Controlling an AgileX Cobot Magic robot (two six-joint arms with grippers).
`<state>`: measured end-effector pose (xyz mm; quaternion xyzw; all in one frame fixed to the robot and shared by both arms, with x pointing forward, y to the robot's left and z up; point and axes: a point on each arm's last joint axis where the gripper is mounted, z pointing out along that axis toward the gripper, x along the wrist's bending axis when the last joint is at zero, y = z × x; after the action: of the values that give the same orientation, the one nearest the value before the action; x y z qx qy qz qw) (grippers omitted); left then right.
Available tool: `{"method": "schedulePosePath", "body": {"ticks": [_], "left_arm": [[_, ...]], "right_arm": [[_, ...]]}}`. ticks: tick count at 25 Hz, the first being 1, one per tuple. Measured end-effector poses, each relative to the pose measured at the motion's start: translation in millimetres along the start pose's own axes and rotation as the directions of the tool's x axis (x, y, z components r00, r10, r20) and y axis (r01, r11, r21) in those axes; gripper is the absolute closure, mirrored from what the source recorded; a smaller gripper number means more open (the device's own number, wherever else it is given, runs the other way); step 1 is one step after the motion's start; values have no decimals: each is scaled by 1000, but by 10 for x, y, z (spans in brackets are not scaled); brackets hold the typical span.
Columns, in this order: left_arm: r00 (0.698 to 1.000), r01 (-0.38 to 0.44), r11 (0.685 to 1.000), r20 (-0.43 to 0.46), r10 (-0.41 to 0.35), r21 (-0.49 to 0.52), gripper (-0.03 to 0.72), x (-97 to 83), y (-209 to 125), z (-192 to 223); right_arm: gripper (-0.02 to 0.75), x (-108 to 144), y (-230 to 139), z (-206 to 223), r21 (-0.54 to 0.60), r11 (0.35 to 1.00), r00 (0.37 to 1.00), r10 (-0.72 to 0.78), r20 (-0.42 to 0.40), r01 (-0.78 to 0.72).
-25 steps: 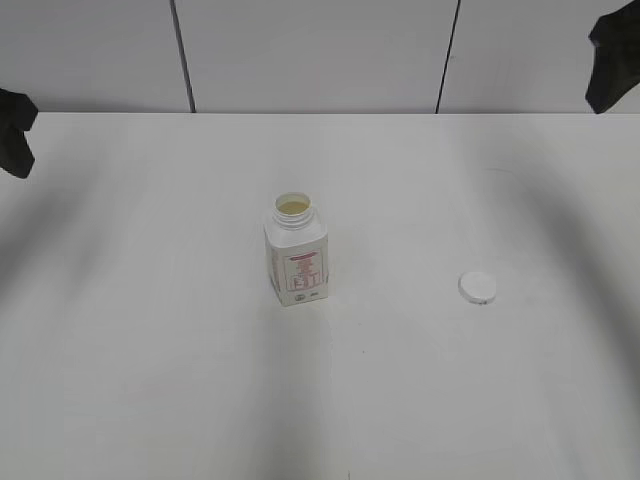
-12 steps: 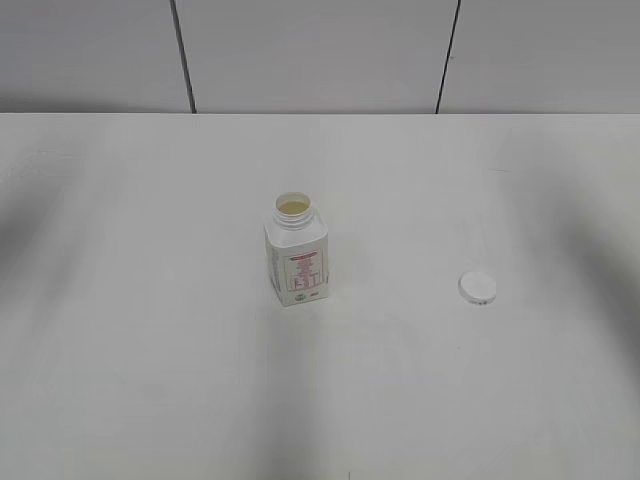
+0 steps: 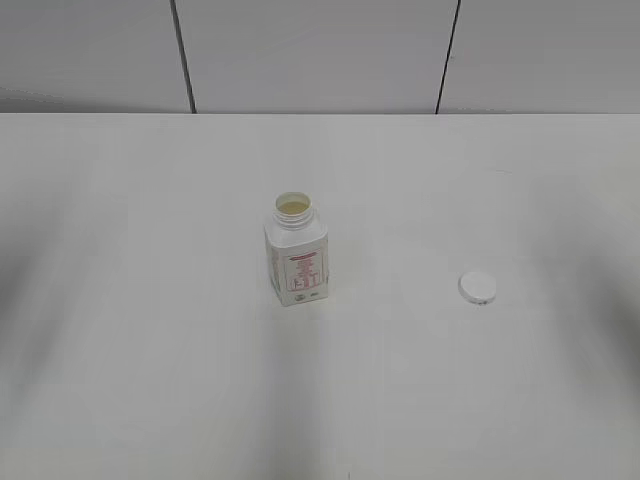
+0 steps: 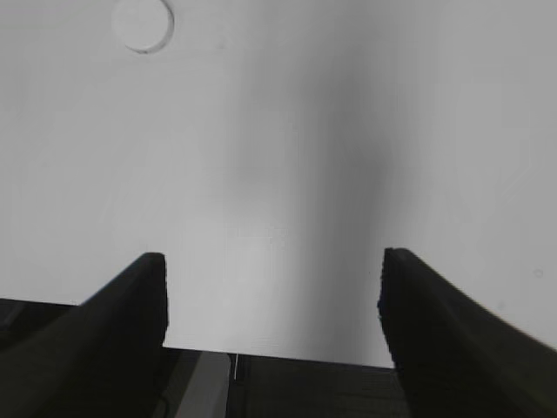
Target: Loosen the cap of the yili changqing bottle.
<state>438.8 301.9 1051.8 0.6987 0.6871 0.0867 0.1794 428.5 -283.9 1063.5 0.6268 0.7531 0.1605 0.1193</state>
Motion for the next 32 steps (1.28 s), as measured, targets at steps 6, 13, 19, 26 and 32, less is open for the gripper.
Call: {"method": "schedulePosePath", "body": {"ticks": [6, 13, 19, 26, 32], "left_arm": [[1000, 2, 1000, 3, -2, -12, 214, -30, -355, -24], [1000, -5, 998, 3, 5, -58, 214, -59, -647, -80], [1000, -17, 994, 2, 17, -111, 214, -91, -890, -165], [999, -36, 984, -5, 36, -176, 214, -121, -1074, -284], [998, -68, 951, -34, 61, -301, 214, -149, -1254, -460]], "right_arm": [[143, 42, -268, -114, -77, 997, 1000, -2, 11, 3], [143, 82, -550, -162, -120, 993, 1000, 0, 16, 2], [143, 145, -777, -160, -104, 994, 1000, 17, -26, -19], [143, 209, -878, -160, -87, 995, 995, 42, -87, -49], [143, 215, -909, -161, -56, 997, 995, 40, -90, -45]]}}
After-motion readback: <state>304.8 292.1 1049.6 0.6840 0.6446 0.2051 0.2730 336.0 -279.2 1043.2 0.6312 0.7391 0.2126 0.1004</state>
